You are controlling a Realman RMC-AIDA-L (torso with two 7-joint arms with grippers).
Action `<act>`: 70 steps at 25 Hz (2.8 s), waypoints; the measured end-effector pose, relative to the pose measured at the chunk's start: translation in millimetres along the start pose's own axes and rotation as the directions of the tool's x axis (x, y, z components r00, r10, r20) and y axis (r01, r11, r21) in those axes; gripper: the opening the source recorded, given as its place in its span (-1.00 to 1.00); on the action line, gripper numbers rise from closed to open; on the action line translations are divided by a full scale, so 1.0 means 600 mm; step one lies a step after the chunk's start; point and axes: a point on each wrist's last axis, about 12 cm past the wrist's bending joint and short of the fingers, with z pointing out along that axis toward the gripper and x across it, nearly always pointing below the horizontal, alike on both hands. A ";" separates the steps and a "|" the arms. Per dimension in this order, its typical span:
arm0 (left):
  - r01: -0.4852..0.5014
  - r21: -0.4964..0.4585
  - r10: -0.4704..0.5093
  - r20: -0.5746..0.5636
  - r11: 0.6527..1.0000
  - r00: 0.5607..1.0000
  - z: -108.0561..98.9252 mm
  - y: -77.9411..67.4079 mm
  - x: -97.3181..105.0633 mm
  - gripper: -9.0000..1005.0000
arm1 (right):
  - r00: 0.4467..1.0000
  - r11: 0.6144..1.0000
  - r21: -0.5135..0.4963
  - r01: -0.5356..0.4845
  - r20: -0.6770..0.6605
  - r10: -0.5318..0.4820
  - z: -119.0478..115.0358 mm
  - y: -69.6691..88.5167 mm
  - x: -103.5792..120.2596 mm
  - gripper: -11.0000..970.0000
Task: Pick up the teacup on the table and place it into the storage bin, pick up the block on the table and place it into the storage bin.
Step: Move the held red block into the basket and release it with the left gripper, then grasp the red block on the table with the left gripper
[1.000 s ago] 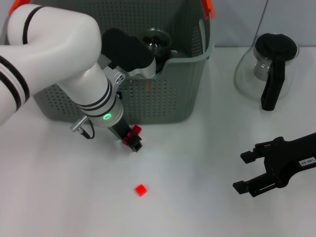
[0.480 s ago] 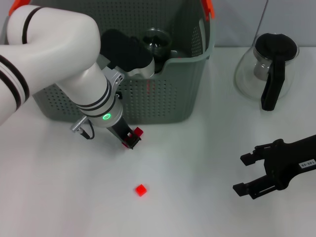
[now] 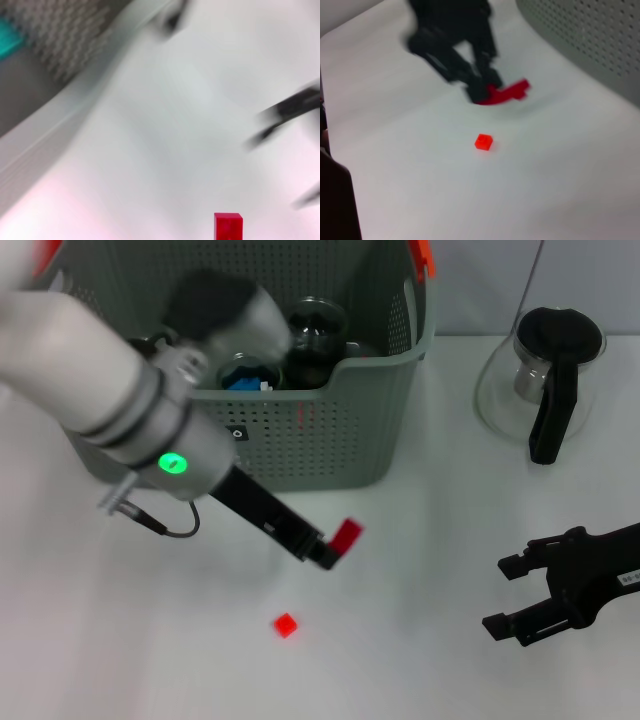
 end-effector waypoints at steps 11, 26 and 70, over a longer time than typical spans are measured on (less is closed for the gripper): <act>0.039 0.007 -0.038 0.499 0.999 0.866 -0.175 0.082 -0.047 -0.61 | 1.000 1.000 0.001 -0.008 0.008 0.008 -0.004 0.000 0.006 0.94; -0.002 -0.132 0.074 0.546 0.991 0.835 -0.201 0.089 -0.053 0.20 | 1.000 1.000 -0.003 -0.002 0.007 0.002 -0.002 0.000 0.000 0.92; -0.794 0.024 0.766 -0.282 0.607 0.577 0.092 -0.026 0.043 0.67 | 0.997 0.998 0.012 -0.068 0.038 0.067 0.014 -0.009 -0.008 0.79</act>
